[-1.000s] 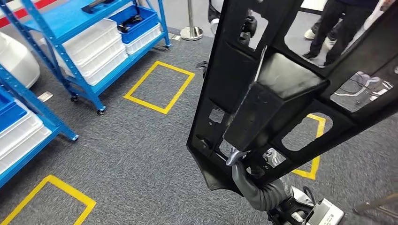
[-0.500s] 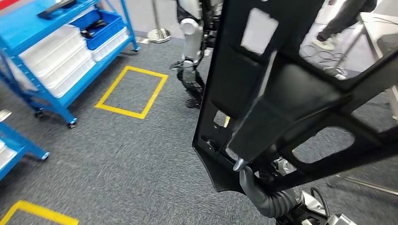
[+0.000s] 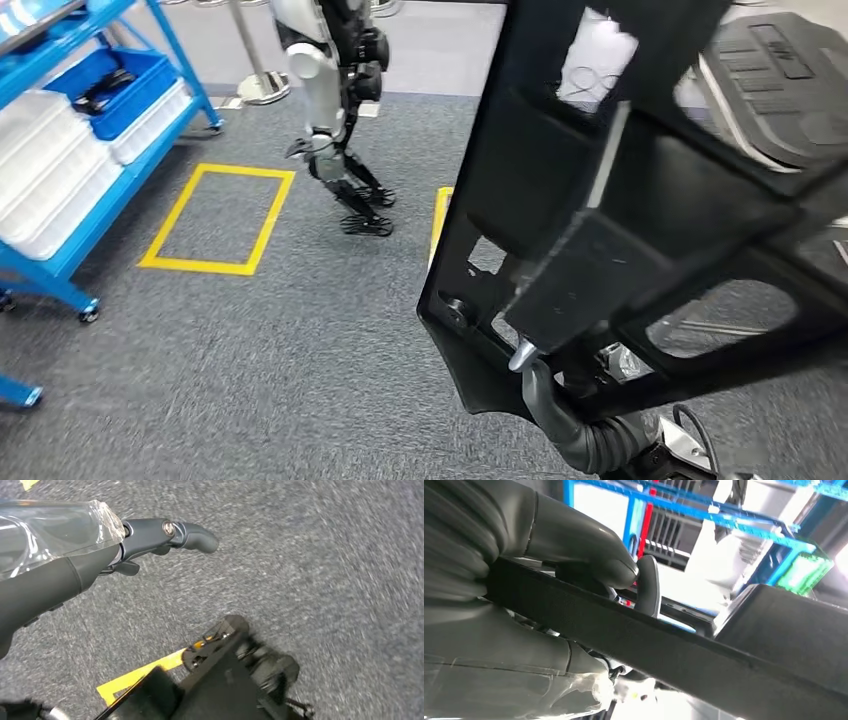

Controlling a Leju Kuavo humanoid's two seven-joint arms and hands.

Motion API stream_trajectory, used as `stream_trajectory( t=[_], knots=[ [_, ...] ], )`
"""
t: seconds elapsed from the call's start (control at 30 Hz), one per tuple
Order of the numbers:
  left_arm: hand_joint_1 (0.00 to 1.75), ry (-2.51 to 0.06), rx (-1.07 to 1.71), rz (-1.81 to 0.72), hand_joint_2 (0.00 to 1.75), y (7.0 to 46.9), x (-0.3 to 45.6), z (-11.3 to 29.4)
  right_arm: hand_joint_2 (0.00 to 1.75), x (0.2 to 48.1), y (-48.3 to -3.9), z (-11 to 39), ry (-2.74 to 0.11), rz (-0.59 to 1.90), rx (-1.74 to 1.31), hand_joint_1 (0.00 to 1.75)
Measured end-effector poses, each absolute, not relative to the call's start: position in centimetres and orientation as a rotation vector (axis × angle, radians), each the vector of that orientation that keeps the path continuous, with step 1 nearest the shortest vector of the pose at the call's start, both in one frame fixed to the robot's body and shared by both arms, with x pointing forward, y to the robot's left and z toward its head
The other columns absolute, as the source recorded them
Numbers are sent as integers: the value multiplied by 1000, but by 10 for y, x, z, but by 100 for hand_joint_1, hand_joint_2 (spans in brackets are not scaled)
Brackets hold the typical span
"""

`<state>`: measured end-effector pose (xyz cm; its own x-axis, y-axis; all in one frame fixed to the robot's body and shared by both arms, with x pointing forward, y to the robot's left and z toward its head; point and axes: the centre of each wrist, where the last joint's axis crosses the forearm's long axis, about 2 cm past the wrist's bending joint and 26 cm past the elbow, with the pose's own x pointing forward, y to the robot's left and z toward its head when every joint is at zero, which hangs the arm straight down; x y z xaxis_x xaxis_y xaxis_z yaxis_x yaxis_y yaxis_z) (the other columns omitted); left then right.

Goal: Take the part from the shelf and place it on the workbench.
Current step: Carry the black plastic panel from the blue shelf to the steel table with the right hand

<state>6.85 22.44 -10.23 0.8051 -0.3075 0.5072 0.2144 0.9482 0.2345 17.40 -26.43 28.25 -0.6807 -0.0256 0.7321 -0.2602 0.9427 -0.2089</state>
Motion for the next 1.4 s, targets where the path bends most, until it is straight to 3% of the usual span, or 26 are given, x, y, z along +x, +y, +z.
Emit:
stream_trajectory(
  t=[1.4],
  knots=[
    [0, -575, 159, -272, 175, 220, 71, -101, 175, 164, -271, 288, -2314, 389, 178, 175]
  ],
)
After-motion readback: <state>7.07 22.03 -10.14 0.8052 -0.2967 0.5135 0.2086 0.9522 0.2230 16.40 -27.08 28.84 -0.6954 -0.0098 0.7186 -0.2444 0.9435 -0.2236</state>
